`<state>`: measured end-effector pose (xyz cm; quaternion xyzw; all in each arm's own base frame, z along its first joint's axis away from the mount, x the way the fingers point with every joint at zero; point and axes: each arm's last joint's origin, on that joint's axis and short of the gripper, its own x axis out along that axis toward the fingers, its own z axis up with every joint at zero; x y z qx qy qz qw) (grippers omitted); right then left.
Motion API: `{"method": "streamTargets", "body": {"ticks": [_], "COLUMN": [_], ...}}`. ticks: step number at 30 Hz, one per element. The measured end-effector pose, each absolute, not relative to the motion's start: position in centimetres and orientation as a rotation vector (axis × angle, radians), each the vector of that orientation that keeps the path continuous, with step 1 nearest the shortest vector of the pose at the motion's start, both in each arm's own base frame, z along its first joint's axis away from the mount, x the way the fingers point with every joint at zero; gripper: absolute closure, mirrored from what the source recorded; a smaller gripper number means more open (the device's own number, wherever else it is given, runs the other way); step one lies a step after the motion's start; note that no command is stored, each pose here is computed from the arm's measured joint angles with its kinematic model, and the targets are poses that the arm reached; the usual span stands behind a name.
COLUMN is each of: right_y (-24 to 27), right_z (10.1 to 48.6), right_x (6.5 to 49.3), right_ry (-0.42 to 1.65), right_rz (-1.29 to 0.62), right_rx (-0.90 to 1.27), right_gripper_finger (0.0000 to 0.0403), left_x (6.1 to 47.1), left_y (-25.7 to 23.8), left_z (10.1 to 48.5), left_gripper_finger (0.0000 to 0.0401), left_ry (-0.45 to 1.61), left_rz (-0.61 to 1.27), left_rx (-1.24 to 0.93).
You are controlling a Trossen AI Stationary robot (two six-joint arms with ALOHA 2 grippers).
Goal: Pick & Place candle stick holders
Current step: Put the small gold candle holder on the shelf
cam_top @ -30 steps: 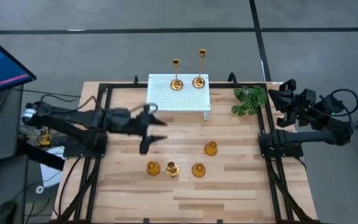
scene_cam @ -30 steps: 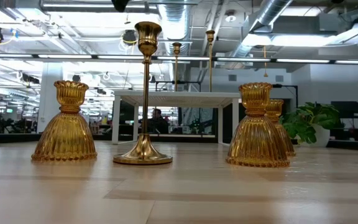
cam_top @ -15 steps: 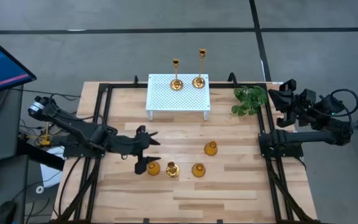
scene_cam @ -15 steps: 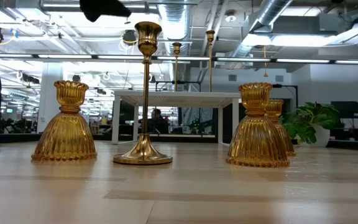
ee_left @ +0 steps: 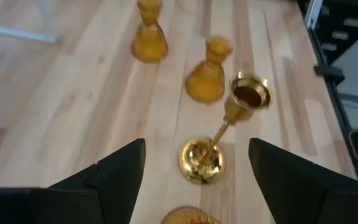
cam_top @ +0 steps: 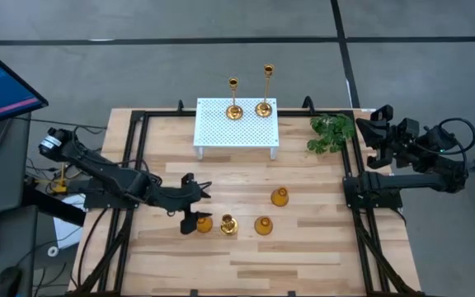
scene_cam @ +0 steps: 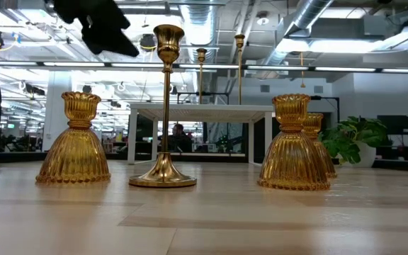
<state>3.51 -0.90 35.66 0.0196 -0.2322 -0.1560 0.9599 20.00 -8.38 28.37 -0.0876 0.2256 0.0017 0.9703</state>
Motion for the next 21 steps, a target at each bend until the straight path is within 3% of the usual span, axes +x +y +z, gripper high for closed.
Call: {"method": "streamTargets", "body": {"ticks": [10, 21], "right_y": [-0.9, -0.9], "right_z": [35.7, 35.7], "right_x": [3.5, 3.5], "right_ry": [-0.471, -0.469], "right_rz": [-0.316, -0.318], "right_rx": [0.039, 0.031], "right_gripper_finger": [0.0403, 0.0403], "left_x": [22.0, 20.6], "left_y": [-9.6, -8.8], "left_z": [26.7, 28.7], "left_gripper_finger": [0.0114, 0.0114], "left_ry": [0.499, 0.399], "left_rz": [-0.093, -0.079], "left_rx": [-0.157, -0.172]}}
